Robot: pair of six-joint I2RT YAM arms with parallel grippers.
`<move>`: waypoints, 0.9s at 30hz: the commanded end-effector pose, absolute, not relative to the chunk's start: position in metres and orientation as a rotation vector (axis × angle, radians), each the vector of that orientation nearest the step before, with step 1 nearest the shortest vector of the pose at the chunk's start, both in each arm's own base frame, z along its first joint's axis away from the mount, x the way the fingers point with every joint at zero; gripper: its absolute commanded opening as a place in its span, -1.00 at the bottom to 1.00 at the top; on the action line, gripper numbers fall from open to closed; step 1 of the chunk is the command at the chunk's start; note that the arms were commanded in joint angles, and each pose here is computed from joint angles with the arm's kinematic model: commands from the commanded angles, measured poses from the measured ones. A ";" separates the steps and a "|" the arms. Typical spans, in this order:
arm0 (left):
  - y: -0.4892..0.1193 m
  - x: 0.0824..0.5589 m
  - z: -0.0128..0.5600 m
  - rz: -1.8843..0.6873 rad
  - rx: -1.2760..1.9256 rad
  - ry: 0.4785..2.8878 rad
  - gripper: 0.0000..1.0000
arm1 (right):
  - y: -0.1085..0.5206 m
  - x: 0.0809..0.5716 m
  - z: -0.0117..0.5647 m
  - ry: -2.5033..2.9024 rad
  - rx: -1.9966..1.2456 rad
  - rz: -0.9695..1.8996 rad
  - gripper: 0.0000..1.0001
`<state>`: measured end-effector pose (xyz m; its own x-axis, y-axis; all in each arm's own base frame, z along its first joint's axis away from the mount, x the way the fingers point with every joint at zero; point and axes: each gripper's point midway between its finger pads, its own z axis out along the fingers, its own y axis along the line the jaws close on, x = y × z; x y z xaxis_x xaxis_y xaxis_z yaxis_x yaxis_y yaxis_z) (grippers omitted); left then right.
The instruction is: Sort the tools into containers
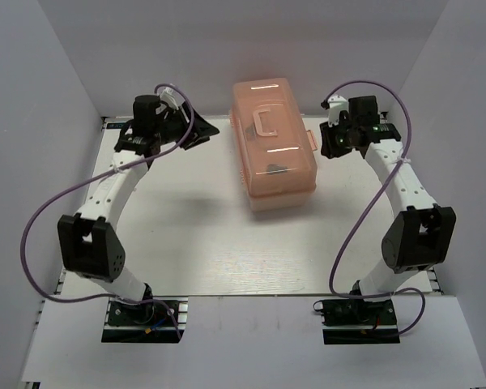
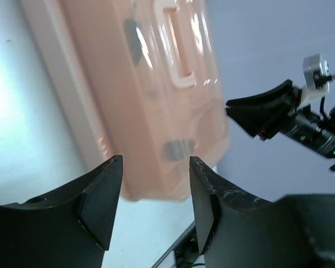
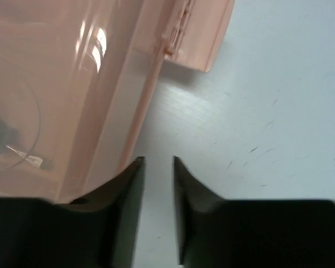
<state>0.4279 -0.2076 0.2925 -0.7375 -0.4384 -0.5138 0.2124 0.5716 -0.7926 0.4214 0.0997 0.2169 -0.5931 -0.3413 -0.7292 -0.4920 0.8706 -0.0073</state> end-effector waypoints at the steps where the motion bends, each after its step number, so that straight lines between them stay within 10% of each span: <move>1: -0.183 0.388 0.245 -0.936 -0.167 2.256 0.23 | 0.104 0.416 0.196 2.265 -0.697 0.273 -0.45; 6: -0.172 0.356 0.237 -0.862 -0.157 2.253 0.20 | 0.120 0.406 0.177 2.370 -0.699 0.415 -0.84; 27: -0.149 0.283 0.223 -0.816 -0.161 2.260 0.20 | 0.154 0.373 0.182 2.345 -0.773 0.574 -0.86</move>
